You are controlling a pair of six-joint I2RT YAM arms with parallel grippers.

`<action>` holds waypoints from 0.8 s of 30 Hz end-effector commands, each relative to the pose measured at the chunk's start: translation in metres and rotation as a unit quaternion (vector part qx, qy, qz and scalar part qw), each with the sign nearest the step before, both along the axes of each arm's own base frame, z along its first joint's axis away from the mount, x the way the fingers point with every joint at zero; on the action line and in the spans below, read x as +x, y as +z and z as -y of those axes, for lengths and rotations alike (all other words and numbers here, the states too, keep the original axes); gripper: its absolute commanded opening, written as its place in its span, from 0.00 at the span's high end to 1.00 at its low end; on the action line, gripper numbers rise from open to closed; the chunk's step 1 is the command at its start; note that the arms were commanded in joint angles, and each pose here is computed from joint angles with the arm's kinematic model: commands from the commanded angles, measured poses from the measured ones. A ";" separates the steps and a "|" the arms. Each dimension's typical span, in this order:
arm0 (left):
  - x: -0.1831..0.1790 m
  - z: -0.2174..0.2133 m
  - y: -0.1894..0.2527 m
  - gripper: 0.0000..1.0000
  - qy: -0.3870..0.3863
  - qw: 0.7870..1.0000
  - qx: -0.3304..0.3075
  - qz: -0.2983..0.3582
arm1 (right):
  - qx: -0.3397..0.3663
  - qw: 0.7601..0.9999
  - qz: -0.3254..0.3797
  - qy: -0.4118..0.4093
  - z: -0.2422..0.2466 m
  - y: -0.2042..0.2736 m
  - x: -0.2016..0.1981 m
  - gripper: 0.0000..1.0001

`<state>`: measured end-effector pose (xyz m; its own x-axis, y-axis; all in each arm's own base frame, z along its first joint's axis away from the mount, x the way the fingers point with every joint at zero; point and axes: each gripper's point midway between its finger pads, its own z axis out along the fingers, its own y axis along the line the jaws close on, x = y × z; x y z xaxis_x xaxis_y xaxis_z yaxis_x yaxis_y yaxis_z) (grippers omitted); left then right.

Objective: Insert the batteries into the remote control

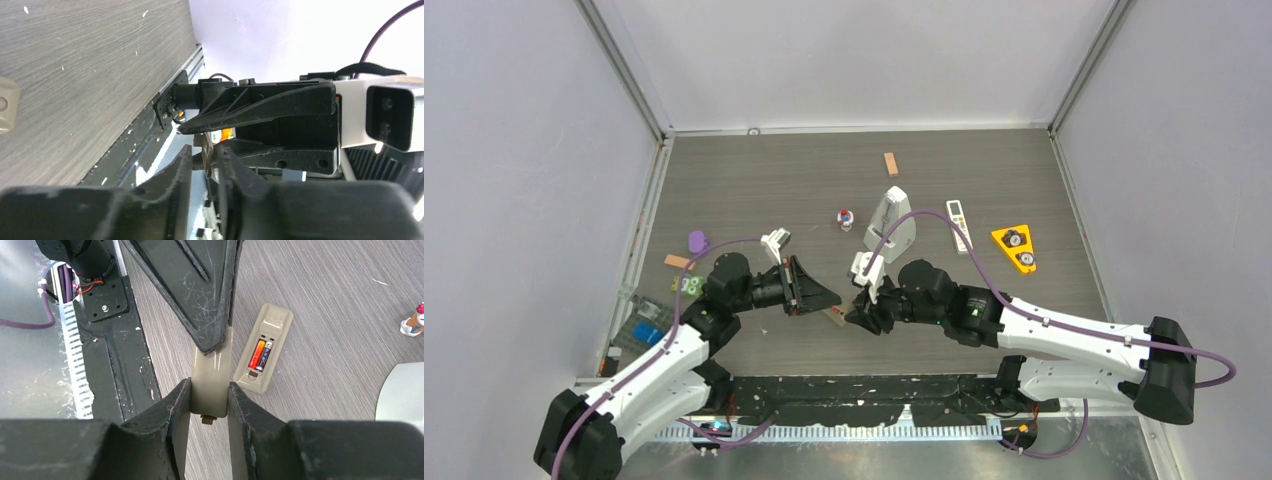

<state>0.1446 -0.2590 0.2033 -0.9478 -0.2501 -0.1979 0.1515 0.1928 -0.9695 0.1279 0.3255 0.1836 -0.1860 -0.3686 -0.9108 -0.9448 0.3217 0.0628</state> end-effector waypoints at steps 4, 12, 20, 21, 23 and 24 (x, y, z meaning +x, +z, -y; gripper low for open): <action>0.010 -0.010 -0.007 0.29 0.013 1.000 0.010 0.002 | 0.017 0.999 -0.018 -0.024 -0.008 0.007 0.004 0.87; 0.061 -0.077 -0.067 0.15 0.172 0.963 0.207 -0.022 | -0.049 0.992 -0.094 -0.067 -0.007 -0.040 0.005 0.89; 0.114 -0.102 -0.106 0.18 0.219 0.917 0.335 -0.005 | -0.068 0.984 -0.139 -0.091 -0.007 -0.059 0.002 0.90; 0.116 -0.102 -0.113 0.19 0.214 0.916 0.340 -0.008 | -0.071 0.983 -0.140 -0.092 -0.007 -0.060 0.001 0.90; 0.123 -0.100 -0.121 0.20 0.216 0.915 0.341 -0.005 | -0.072 0.983 -0.142 -0.093 -0.006 -0.061 0.001 0.90; 0.127 -0.097 -0.125 0.20 0.215 0.917 0.337 0.001 | -0.072 0.983 -0.143 -0.094 -0.006 -0.061 0.001 0.90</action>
<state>0.2503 -0.1670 0.0862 -0.8196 -0.4512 -0.3530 -0.1314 0.7478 -0.6508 0.1241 0.3206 0.1038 -0.4952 -0.4769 -0.7262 -0.8316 0.5021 0.2373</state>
